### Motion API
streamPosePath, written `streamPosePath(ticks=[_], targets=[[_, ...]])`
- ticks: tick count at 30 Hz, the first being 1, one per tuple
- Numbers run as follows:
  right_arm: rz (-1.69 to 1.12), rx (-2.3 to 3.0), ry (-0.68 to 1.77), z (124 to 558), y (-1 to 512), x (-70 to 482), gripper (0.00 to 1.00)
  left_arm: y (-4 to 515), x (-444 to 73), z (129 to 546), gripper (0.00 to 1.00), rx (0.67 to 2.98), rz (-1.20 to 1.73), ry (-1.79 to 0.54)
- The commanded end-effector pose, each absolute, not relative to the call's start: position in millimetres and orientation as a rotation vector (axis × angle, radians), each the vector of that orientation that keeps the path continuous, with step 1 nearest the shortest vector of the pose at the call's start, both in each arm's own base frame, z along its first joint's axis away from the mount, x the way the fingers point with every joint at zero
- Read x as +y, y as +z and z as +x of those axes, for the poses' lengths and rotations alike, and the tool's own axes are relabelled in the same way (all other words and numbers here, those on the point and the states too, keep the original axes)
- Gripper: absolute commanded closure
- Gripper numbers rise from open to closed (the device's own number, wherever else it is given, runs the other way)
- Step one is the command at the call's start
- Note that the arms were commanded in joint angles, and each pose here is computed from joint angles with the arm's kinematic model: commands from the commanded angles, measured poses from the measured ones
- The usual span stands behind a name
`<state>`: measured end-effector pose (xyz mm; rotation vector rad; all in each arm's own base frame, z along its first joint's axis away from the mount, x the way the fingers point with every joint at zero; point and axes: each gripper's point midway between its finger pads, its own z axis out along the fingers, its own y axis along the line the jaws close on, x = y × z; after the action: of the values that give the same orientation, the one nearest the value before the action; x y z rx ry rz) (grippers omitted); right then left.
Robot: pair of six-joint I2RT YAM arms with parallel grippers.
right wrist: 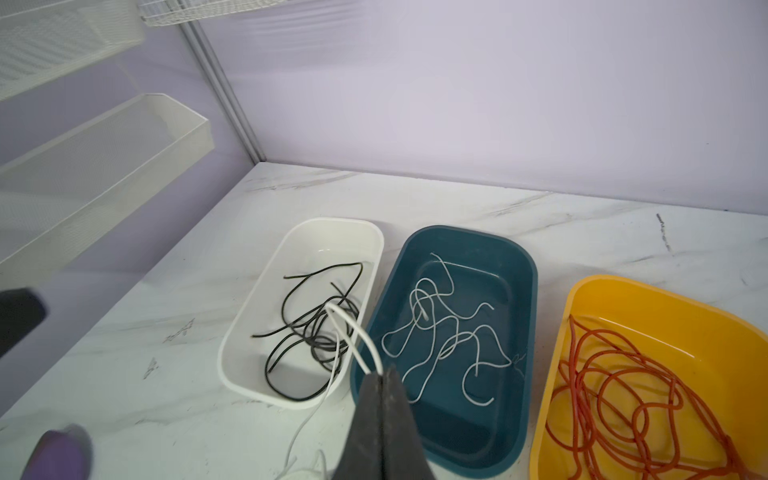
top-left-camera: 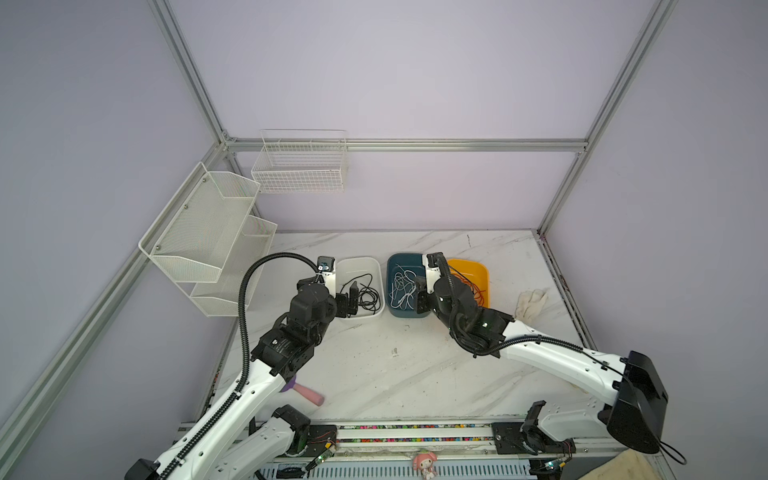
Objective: Untangle the cables
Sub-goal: 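Carry the thin white strands into the teal tub with the right gripper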
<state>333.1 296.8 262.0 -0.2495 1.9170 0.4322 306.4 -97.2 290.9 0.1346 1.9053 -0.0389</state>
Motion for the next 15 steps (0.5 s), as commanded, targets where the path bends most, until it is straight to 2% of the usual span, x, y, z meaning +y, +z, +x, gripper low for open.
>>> streamPosePath(ticks=[1,7,15], targets=[[-0.198,1.896,0.442,360,271,292,1.00,282,-97,309,0.00,1.903,0.145,-0.028],[-0.121,1.955,0.399,405,243,281,1.00,281,-97,309,0.00,1.904,0.149,-0.025],[-0.080,2.043,0.338,436,183,281,1.00,280,-99,309,0.00,1.907,0.157,-0.024]])
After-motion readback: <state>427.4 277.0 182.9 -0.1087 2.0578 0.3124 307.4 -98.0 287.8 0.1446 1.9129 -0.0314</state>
